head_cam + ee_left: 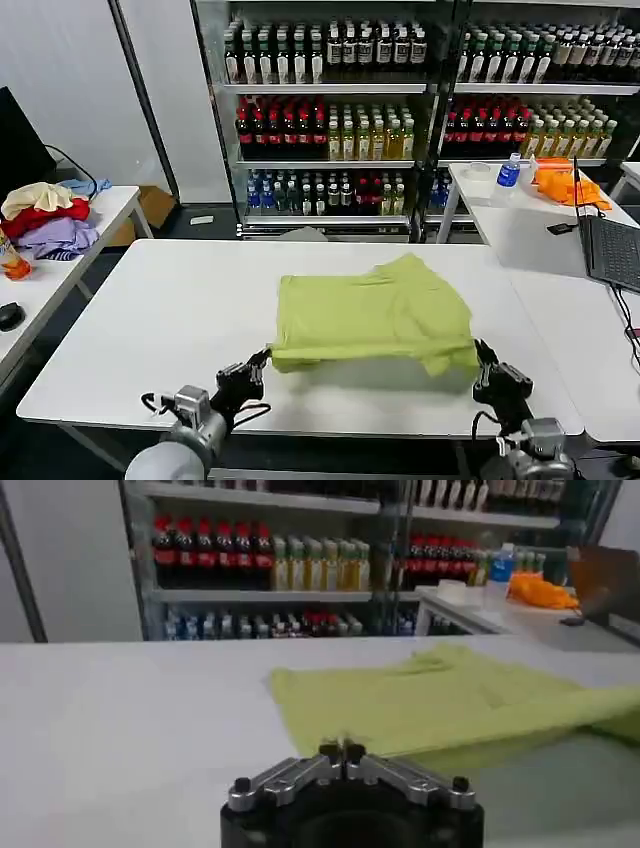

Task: Fold and organize the clothes.

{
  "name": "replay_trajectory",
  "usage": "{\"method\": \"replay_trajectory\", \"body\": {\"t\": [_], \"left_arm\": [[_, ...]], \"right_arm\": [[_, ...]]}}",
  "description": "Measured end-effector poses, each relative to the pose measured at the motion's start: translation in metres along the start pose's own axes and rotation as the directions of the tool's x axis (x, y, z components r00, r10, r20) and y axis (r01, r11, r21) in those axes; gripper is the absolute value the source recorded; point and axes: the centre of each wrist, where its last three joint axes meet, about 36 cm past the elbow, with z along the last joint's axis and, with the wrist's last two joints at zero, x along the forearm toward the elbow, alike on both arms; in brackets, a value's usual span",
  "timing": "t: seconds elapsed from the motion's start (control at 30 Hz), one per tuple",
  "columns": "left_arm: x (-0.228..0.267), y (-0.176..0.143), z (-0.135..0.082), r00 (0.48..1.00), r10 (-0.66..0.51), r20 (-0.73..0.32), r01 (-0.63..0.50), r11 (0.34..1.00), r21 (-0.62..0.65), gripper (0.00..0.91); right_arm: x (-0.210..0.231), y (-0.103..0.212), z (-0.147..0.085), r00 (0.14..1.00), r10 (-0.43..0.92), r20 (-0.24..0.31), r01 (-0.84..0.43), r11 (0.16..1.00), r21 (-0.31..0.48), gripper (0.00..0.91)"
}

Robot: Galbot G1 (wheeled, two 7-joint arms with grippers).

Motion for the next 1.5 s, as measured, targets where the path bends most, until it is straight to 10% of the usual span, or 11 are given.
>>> {"method": "replay_trajectory", "body": {"t": [0.7,0.73,0.77,0.8,0.83,0.87,1.5], "left_arm": [[-0.083,0.002,-0.007,1.000,-0.028,0.003,0.028,0.999,-0.022,0.020],[-0.086,0.002,-0.006,1.000,-0.029,0.004,0.029,0.999,-0.024,0.030],[-0.088,0.001,-0.006,1.000,-0.031,0.004,0.031,0.999,-0.026,0.040],[-0.091,0.001,-0.005,0.999,-0.031,0.005,0.031,0.999,-0.027,0.333],[-0.093,0.000,-0.005,0.999,-0.033,0.005,0.033,0.999,-0.029,0.836],[-0.095,0.000,-0.005,0.999,-0.034,0.006,0.034,0.999,-0.031,0.907],[-0.091,-0.007,0.003,0.999,-0.023,0.024,0.024,0.999,-0.033,0.907]], "right_arm": [[-0.106,0.007,0.020,0.997,-0.061,0.050,0.052,0.985,0.162,0.000],[-0.108,0.009,0.022,0.997,-0.064,0.047,0.056,0.984,0.167,0.161],[-0.110,0.011,0.024,0.997,-0.067,0.042,0.059,0.983,0.171,0.534],[-0.112,0.014,0.026,0.997,-0.070,0.037,0.063,0.982,0.177,0.907],[-0.113,0.017,0.028,0.997,-0.075,0.033,0.068,0.981,0.181,0.907],[-0.115,0.019,0.029,0.997,-0.078,0.029,0.072,0.980,0.184,0.907],[-0.100,0.027,0.042,0.999,-0.042,0.035,0.037,0.991,0.127,0.907]]}}
